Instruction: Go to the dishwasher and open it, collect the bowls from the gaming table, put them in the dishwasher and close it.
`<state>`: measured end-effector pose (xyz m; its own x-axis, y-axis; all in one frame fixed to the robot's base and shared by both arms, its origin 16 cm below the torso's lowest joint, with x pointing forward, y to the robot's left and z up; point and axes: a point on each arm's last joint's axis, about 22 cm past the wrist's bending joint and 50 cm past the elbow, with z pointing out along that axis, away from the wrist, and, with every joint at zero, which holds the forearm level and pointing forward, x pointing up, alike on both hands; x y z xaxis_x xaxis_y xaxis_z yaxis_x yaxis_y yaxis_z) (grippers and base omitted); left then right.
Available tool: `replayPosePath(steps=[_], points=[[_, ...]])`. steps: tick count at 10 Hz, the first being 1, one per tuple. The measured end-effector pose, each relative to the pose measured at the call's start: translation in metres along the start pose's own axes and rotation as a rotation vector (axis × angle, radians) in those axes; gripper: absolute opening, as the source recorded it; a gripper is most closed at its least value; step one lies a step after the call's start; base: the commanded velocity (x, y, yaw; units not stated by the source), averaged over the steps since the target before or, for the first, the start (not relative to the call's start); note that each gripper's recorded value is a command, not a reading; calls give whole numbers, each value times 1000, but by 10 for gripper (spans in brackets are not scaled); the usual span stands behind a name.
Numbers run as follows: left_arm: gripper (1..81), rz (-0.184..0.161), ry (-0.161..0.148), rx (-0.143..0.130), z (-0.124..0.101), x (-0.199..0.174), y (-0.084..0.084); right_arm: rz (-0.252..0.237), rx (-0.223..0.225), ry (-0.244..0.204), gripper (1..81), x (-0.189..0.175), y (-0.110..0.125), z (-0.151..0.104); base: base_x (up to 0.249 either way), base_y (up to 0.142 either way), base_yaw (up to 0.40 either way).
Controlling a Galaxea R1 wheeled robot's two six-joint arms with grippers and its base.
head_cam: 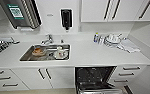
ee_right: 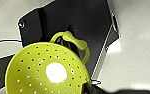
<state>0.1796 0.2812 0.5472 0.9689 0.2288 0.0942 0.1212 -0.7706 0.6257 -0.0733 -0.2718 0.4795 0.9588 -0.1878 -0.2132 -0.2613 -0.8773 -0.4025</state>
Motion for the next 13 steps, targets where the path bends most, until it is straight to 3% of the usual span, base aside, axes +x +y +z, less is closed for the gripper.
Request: replayPosePath(steps=[4, 6, 8, 11, 13], points=[[10, 119, 31, -6, -1, 105, 65, 3, 1, 1, 10, 0, -1, 0, 0, 0, 0], [10, 148, 23, 18, -4, 133, 84, 5, 7, -2, 10, 0, -4, 1, 0, 0, 0], [10, 153, 13, 45, -1, 165, 94, 21, 16, -29, 10, -7, -9, 3, 0, 0, 0], [10, 124, -51, 84, 24, 184, 95, 60, 8, -103, 10, -35, -5, 5, 0, 0, 0], [10, 138, -51, 85, 32, 209, 115, 64, 13, -99, 10, -33, -8, 6, 0, 0, 0]])
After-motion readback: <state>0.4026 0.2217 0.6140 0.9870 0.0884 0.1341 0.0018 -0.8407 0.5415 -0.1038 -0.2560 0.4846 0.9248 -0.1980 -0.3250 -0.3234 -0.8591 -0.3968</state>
